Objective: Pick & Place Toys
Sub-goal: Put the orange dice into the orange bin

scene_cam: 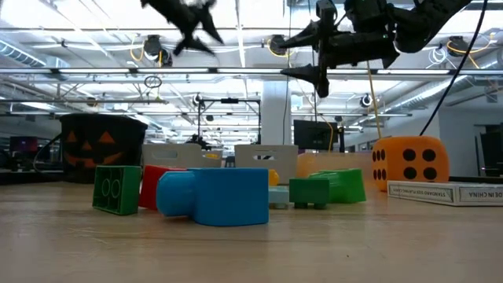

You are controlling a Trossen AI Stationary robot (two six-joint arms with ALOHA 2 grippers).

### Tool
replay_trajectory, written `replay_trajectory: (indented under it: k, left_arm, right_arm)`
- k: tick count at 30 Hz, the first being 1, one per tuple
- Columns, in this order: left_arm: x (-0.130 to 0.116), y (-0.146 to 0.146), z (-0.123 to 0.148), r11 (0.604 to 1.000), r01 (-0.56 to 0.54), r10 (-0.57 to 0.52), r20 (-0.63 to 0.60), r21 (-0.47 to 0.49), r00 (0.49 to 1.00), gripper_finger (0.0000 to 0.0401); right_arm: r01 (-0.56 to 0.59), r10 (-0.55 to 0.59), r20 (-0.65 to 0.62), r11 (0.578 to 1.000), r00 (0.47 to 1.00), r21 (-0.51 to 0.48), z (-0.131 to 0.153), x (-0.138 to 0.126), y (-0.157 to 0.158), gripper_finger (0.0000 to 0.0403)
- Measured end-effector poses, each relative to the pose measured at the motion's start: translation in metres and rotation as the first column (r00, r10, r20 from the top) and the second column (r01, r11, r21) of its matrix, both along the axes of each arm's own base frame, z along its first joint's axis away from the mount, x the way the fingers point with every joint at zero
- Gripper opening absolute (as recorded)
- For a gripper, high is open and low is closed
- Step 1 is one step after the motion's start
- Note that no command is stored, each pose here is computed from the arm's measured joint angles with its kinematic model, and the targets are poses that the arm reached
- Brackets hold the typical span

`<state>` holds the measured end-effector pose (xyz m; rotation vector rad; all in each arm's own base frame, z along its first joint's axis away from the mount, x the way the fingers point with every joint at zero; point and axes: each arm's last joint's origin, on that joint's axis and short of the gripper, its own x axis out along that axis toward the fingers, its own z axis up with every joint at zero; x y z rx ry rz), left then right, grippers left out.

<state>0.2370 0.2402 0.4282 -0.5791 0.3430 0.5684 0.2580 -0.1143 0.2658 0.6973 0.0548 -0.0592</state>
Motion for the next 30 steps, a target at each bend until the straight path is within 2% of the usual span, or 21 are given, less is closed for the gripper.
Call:
replay_trajectory:
  k: [4,7,12,18,20,23,27,30]
  left_arm:
    - [-0.029,-0.04,0.027,0.993,-0.007,-0.007,0.116,0.118,0.993,0.0198]
    - [-0.05,-0.069,0.026,0.987,-0.005,-0.025,0.186,0.159,0.982,0.0197]
    - [-0.084,-0.116,0.001,0.978,-0.023,-0.038,0.285,0.209,0.958,0.0197]
    - [-0.114,-0.165,-0.033,0.968,0.026,-0.14,0.452,0.249,0.881,0.0198]
    - [-0.119,-0.175,-0.045,0.968,0.039,-0.155,0.471,0.246,0.868,0.0198]
    - [-0.124,-0.187,-0.059,0.969,0.051,-0.163,0.472,0.241,0.866,0.0198]
    - [-0.122,-0.194,-0.081,0.972,0.057,-0.152,0.422,0.229,0.894,0.0198]
    - [-0.118,-0.196,-0.098,0.983,0.04,-0.11,0.401,0.179,0.91,0.0198]
  right_arm:
    - [0.011,-0.01,0.023,1.0,1.0,-0.014,0.008,-0.006,0.0,0.0251]
    - [0.025,-0.024,0.039,0.999,0.999,-0.023,0.012,-0.01,-0.002,0.0251]
    - [0.037,-0.035,0.054,0.999,0.998,-0.03,0.017,-0.014,-0.003,0.0251]
    - [0.033,-0.031,0.054,0.999,0.998,-0.03,0.017,-0.014,-0.001,0.0251]
    - [0.025,-0.024,0.055,0.999,0.998,-0.03,0.017,-0.013,0.001,0.0251]
    - [0.006,-0.005,0.055,1.0,0.998,-0.026,0.017,-0.011,0.006,0.0251]
    - [0.019,-0.018,0.055,1.0,0.998,-0.02,0.017,-0.007,0.013,0.0251]
    - [0.047,-0.046,0.055,0.999,0.997,-0.023,0.017,-0.005,0.017,0.0251]
